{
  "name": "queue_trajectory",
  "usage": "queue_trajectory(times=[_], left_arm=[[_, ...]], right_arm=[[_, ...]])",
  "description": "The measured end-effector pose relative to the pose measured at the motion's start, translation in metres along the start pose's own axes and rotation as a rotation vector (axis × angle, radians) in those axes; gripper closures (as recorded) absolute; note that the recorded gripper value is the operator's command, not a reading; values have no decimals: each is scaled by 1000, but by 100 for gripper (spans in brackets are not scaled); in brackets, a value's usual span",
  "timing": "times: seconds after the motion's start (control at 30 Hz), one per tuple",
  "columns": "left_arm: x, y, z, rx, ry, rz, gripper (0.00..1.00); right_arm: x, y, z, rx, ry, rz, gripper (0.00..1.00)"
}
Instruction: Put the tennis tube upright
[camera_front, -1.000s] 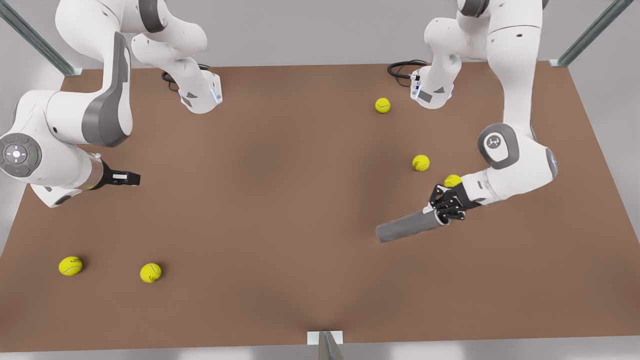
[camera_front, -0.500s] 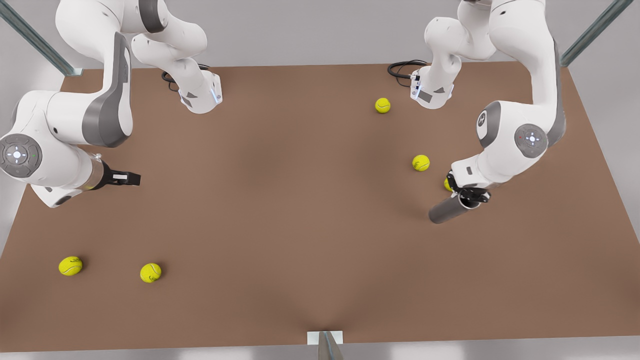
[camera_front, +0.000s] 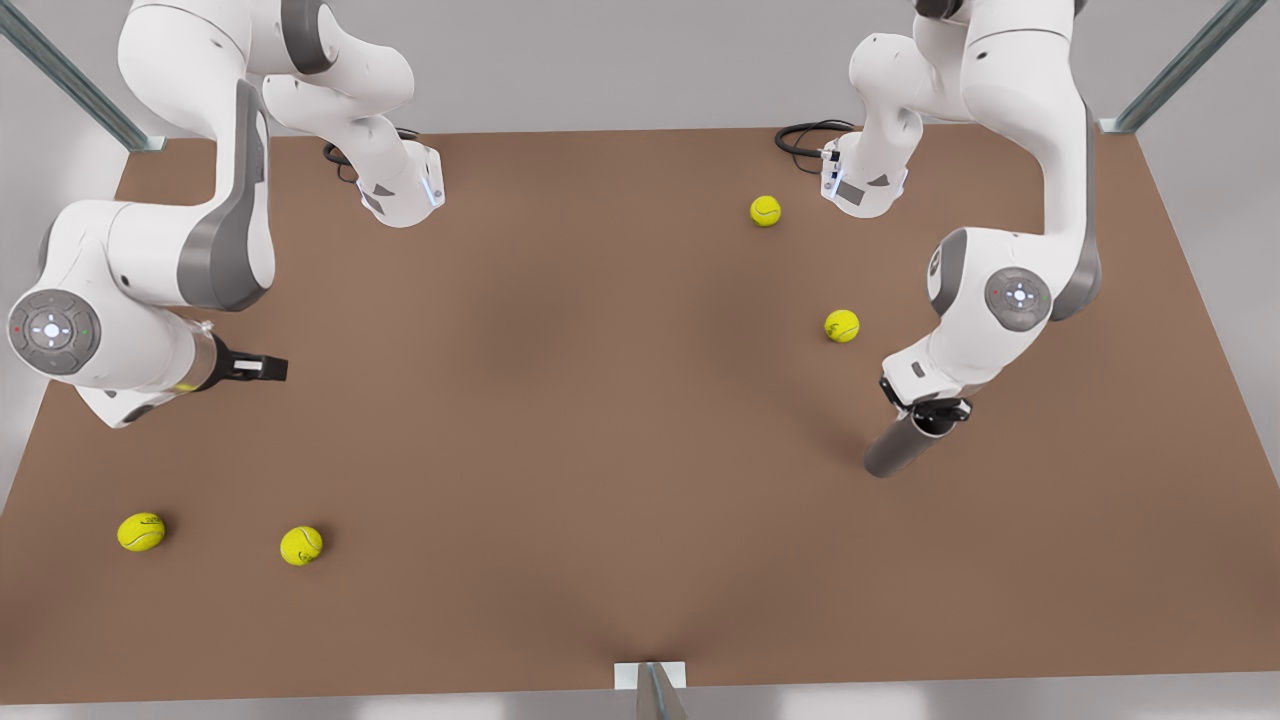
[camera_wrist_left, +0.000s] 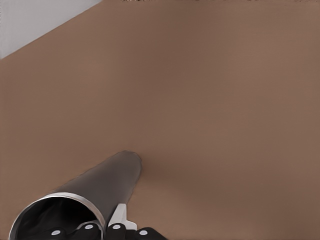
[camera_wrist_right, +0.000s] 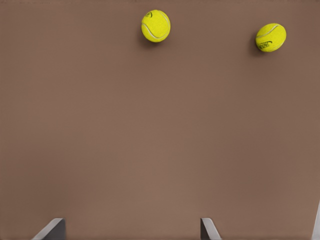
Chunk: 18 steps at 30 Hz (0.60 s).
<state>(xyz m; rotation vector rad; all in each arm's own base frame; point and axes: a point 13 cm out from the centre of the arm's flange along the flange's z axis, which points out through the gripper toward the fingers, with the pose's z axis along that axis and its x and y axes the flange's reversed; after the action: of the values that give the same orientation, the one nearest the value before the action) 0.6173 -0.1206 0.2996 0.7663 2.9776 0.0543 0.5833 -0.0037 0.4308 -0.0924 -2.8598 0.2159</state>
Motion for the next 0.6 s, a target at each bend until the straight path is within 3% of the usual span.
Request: queue_trajectory(times=[0.3,0.33,0.57,0.6], left_arm=[[-9,-2,32,4,2,-73,79],[-10,-2,33,5,-1,-80,68],[-14,-2,34,8,-15,-111,67],[-14,-2,34,8,-16,-114,56]], right_arm=[[-2,-4,3,14,6,2,0],[-1,-2,3,18,6,-2,0],[2,9,2,36,13,-24,0],[2,9,3,36,14,-24,0]])
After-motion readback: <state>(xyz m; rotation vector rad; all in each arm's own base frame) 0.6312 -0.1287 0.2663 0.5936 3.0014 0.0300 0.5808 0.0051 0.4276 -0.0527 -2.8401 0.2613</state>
